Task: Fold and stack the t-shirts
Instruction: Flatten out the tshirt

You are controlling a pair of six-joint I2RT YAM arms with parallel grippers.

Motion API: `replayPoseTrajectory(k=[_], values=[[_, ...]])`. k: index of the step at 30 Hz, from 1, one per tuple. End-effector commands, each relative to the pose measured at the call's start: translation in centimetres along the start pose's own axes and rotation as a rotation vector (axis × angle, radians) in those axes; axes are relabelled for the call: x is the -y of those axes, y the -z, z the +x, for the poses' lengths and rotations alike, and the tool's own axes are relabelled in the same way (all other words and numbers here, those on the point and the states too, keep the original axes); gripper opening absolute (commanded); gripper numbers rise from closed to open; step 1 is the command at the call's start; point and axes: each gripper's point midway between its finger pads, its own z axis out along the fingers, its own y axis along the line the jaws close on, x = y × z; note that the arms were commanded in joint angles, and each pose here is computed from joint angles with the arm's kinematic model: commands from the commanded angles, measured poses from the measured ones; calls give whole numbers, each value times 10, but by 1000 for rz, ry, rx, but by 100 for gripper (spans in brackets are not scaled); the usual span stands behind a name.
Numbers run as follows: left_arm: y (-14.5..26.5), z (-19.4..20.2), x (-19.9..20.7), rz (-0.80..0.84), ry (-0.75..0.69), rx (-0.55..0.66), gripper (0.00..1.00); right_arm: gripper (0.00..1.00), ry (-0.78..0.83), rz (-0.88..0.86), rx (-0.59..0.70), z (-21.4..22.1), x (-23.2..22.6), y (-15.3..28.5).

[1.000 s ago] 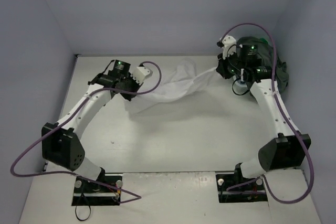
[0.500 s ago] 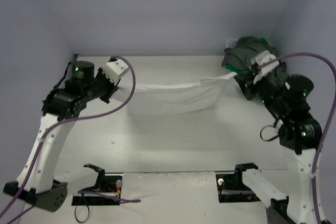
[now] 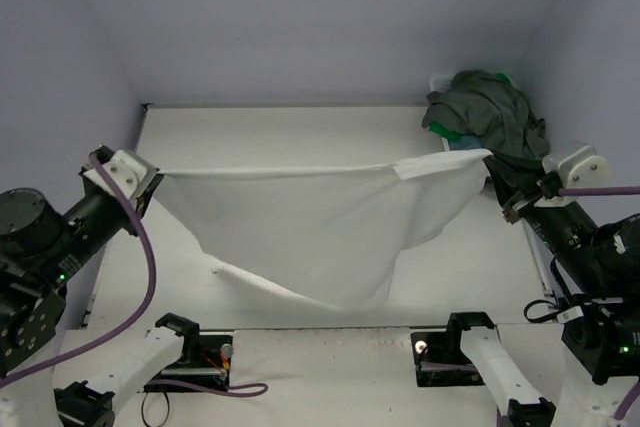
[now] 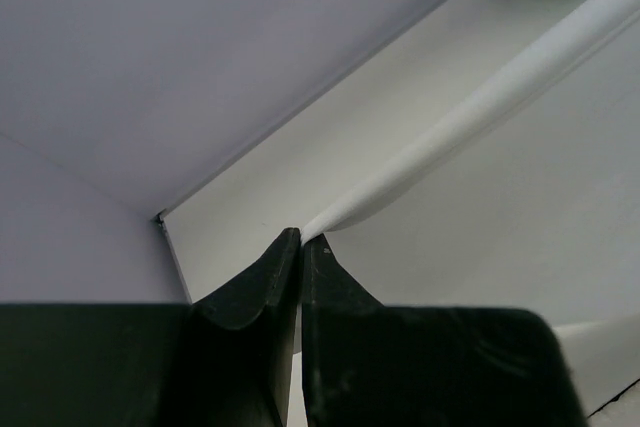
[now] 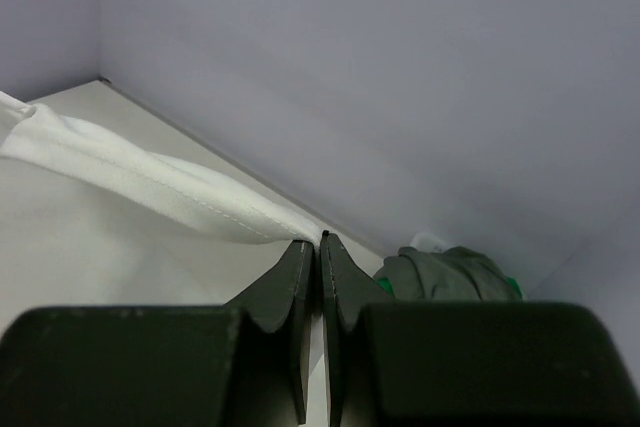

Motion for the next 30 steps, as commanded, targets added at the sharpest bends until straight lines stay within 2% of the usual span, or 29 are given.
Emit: replayPoseTrajectory(k=[1, 8, 10, 13, 14, 16, 18, 20, 22, 23, 24, 26, 27, 30], values=[[10, -9, -10, -52, 9, 19, 0, 0, 49, 54, 99, -38, 13, 3], [6, -14, -16, -76, -4, 32, 0, 0, 146, 97, 149, -65, 24, 9], [0, -17, -18, -80, 3, 39, 0, 0, 128, 96, 127, -59, 30, -2], [-26, -8, -17, -52, 10, 1, 0, 0, 35, 35, 38, -22, 30, -33], [-44, 2, -16, -35, 14, -39, 0, 0, 9, 39, 3, -6, 33, -43], [-62, 2, -21, -45, 12, -38, 0, 0, -30, 71, -60, 20, 46, -63], [-91, 5, -28, -57, 4, -53, 0, 0, -54, 64, -107, 39, 52, -80], [-124, 14, -30, -36, 7, -100, 0, 0, -115, 16, -207, 76, 56, -112], [-145, 10, -37, -42, -9, -105, 0, 0, -140, -15, -253, 97, 61, -137], [-168, 19, -40, -42, -5, -144, 0, 0, -145, -18, -254, 99, 64, -146], [-173, 4, -52, -78, -19, -113, 0, 0, -155, -17, -267, 108, 68, -158], [-193, -5, -74, -163, -26, -112, 0, 0, -117, 32, -197, 87, 85, -167], [-185, -30, -88, -212, -17, -51, 0, 0, -110, 47, -170, 78, 89, -169], [-175, -59, -100, -254, 13, 18, 0, 0, -85, 61, -98, 42, 93, -162]])
